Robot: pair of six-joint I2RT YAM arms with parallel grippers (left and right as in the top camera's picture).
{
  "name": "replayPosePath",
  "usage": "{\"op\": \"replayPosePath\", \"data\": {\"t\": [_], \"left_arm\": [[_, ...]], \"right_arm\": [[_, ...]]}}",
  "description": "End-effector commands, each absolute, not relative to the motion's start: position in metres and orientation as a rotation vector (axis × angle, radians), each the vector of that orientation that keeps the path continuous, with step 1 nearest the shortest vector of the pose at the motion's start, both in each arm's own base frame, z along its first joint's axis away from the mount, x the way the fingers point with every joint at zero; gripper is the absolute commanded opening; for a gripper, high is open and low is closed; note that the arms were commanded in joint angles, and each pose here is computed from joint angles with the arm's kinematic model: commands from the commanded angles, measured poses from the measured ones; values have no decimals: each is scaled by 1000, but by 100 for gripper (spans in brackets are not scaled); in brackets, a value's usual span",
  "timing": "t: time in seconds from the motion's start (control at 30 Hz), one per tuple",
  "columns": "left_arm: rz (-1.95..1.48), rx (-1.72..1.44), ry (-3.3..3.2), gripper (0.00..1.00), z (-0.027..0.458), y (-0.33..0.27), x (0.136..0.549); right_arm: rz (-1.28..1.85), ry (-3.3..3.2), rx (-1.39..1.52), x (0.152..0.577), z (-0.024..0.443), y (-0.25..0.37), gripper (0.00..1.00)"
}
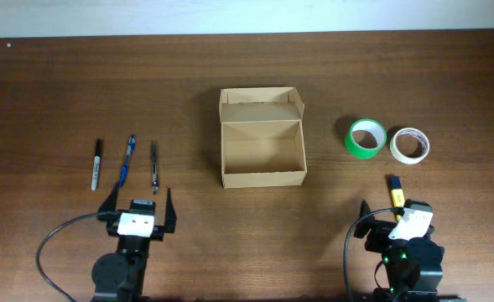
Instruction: Pack container
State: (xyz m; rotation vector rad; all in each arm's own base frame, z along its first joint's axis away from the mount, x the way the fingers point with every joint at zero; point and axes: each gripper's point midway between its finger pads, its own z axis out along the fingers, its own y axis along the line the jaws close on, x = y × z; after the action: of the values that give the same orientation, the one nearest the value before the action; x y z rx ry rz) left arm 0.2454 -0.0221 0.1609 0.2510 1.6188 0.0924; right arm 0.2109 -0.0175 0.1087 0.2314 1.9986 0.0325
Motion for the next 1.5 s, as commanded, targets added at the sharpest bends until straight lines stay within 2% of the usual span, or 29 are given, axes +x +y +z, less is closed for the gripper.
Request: {"op": "replayPosePath", "data": {"t": [0.0, 0.2, 0.43, 0.73, 0.8, 0.93, 1.03, 1.1, 1.13, 1.23, 1.47], "left_arm": [[-75, 298, 1610, 99, 161, -45, 241], [-131, -9, 1579, 99, 197, -19, 241], [-42, -67, 1658, 99, 247, -4, 260], [25, -15, 2031, 99, 281, 18, 360], [-25, -17, 2094, 99, 282, 24, 386], [-147, -19, 2184, 99, 268, 32, 428], [-202, -35, 2265, 99, 239, 37, 446], [-217, -47, 2324, 99, 213, 38, 451], [-223, -52, 2348, 99, 204, 38, 453], [-245, -70, 2432, 99, 173, 37, 453], [-262, -91, 2517, 99, 135, 38, 455]], "right_arm": [[205, 1947, 212, 216, 120, 3, 99], [552, 1771, 57, 222, 172, 53, 99], [512, 1818, 25, 240, 219, 51, 99], [385, 2280, -30, 312, 304, 35, 99], [413, 2320, -18, 339, 326, 36, 99], [453, 2391, -9, 375, 340, 36, 99], [443, 2433, 8, 395, 332, 33, 99], [348, 2507, 108, 405, 309, 15, 87], [270, 2561, 221, 406, 293, 0, 85], [74, 2696, 388, 405, 250, -32, 85], [50, 2921, 455, 420, 163, -43, 88]]}}
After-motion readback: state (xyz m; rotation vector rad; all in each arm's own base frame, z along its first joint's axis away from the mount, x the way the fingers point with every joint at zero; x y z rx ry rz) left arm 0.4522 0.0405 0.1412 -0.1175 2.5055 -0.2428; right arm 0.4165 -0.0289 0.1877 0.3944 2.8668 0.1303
